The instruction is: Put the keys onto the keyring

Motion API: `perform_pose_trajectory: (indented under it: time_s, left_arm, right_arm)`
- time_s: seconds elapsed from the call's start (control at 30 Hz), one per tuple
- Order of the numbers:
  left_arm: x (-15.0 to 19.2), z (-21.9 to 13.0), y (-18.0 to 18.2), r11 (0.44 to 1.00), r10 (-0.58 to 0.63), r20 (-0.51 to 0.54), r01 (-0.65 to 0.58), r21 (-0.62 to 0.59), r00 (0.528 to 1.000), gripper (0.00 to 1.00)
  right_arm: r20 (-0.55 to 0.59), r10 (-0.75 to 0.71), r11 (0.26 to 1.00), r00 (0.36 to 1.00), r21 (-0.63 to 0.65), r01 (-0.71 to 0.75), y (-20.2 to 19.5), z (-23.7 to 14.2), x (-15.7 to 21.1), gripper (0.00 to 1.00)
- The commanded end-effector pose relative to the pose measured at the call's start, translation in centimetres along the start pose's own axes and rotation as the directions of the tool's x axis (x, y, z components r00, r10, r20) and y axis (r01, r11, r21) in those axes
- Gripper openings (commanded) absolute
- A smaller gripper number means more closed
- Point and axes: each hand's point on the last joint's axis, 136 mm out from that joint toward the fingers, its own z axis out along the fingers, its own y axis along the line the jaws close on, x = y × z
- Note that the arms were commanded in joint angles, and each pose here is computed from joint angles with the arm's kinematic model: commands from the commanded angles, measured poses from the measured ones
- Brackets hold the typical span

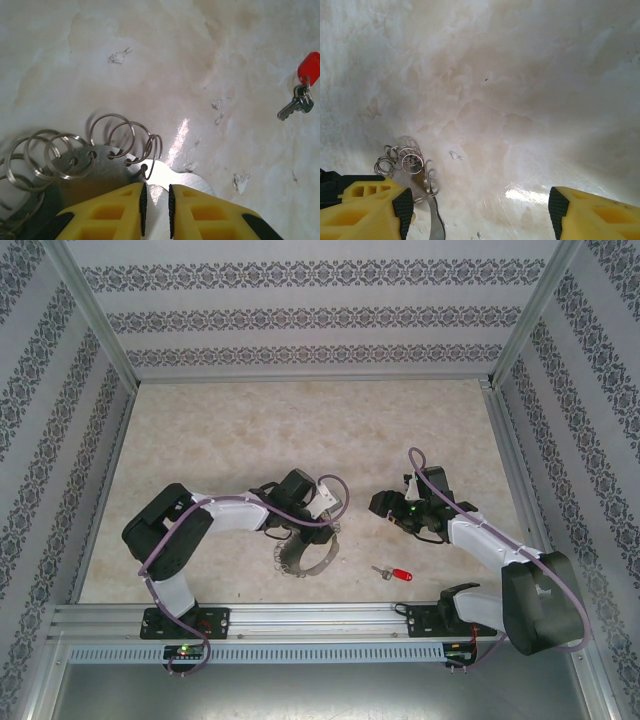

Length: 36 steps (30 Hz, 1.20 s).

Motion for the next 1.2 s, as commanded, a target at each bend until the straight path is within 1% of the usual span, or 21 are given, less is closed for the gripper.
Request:
perform_pose_trajectory:
  time_s: [0.0,0.3,0.43,0.53,0.7,0.93,1.17]
  left_arm:
    - [-0.4,0.7,-0.7,1.0,0.012,0.037,-0.013,0.027,0.999,0.21]
    - [-0.5,1.5,-0.5,0.999,0.035,0.101,-0.036,0.002,0.994,0.21]
    - [-0.8,1.0,0.4,0.996,0.067,0.168,-0.056,-0.067,0.983,0.21]
    - [-1.1,0.7,0.6,0.994,0.082,0.2,-0.064,-0.094,0.976,0.21]
    - [-1.4,0.6,0.8,0.992,0.085,0.219,-0.062,-0.112,0.972,0.22]
    - [-2.3,-0.1,1.3,0.982,0.101,0.27,-0.053,-0.18,0.958,0.22]
    - [-3.0,0.0,0.9,0.983,0.106,0.28,-0.058,-0.173,0.954,0.22]
  right_arm:
    - [0.003,-0.011,1.0,1.0,0.011,0.011,-0.1,-0.1,-0.1,0.74]
    - [0.002,-0.006,1.0,1.0,0.014,0.006,-0.3,-0.1,0.0,0.74]
    - [0.004,-0.007,1.0,1.0,0.013,0.007,-0.2,-0.1,0.0,0.74]
    - [0.005,-0.008,1.0,1.0,0.012,0.008,-0.2,-0.2,0.0,0.74]
    - [0.002,-0.003,1.0,1.0,0.015,0.003,-0.3,-0.1,0.1,0.74]
    - [0.003,-0.002,1.0,1.0,0.016,0.002,-0.3,-0.1,0.0,0.74]
    - [-0.004,0.0,1.0,1.0,0.017,0.0,-0.5,0.2,0.1,0.74]
